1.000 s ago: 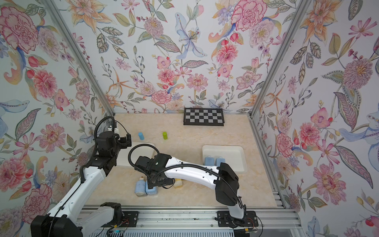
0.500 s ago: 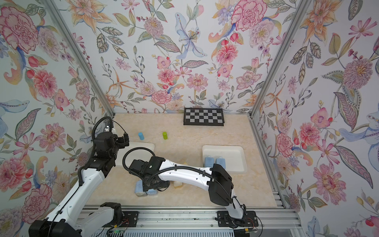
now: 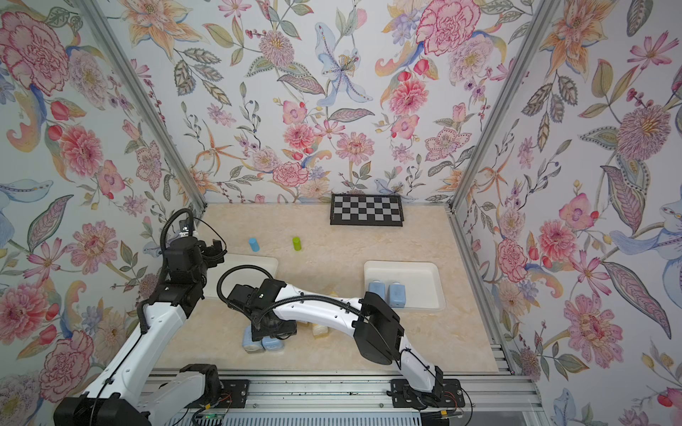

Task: Place the pencil sharpeners by color into the storage box
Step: Pick up the pencil sharpener from the center of the board.

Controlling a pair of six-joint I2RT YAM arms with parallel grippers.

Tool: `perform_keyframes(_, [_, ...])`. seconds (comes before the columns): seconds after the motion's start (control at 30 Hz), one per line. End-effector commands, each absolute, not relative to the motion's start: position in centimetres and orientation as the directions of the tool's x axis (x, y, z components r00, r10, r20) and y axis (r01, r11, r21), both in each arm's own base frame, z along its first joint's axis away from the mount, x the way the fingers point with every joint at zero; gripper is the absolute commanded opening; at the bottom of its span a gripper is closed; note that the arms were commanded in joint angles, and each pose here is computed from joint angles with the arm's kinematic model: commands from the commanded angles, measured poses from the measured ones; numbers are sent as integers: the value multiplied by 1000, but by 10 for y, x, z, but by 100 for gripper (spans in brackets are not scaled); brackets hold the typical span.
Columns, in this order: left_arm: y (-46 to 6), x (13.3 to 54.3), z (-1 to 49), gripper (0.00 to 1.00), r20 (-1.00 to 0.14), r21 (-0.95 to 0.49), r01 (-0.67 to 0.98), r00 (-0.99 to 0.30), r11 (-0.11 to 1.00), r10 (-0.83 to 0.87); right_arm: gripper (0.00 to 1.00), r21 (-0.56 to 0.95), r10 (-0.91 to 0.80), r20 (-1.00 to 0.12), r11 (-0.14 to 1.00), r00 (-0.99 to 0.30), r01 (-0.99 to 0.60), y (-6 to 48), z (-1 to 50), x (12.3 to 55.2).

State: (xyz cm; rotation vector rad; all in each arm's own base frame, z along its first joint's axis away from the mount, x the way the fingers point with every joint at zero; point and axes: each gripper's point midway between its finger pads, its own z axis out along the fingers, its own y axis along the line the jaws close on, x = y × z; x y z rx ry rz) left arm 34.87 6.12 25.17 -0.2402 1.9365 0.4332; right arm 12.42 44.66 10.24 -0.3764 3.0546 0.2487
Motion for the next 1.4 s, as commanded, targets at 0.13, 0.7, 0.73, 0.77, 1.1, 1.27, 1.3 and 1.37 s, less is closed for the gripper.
perform_keyframes(0.13, [68, 347, 267, 99, -932, 165, -401, -363, 901, 10, 74, 149, -240, -35, 959, -970, -243, 451, 95, 124])
perform_keyframes(0.7, [67, 346, 267, 99, -933, 161, -395, -359, 905, 9, 64, 134, -246, 14, 961, -969, -242, 454, 76, 121])
perform_keyframes(0.73, [67, 346, 267, 99, -933, 160, -393, -359, 906, 9, 64, 131, -248, 18, 961, -969, -244, 454, 74, 120])
perform_keyframes(0.77, [67, 346, 267, 99, -934, 160, -393, -358, 905, 9, 64, 132, -249, 21, 961, -968, -244, 454, 73, 120])
perform_keyframes(1.1, [66, 346, 268, 99, -935, 156, -389, -354, 908, 9, 57, 108, -259, 42, 961, -965, -253, 451, 61, 117])
perform_keyframes(1.27, [66, 346, 269, 99, -936, 156, -389, -351, 908, 11, 52, 105, -255, 33, 962, -966, -250, 445, 68, 114])
perform_keyframes(1.3, [66, 346, 269, 99, -936, 156, -390, -351, 908, 11, 52, 102, -252, 33, 963, -967, -247, 443, 69, 113])
perform_keyframes(1.37, [66, 346, 269, 99, -937, 156, -390, -350, 908, 11, 51, 96, -246, 32, 966, -969, -242, 437, 71, 111])
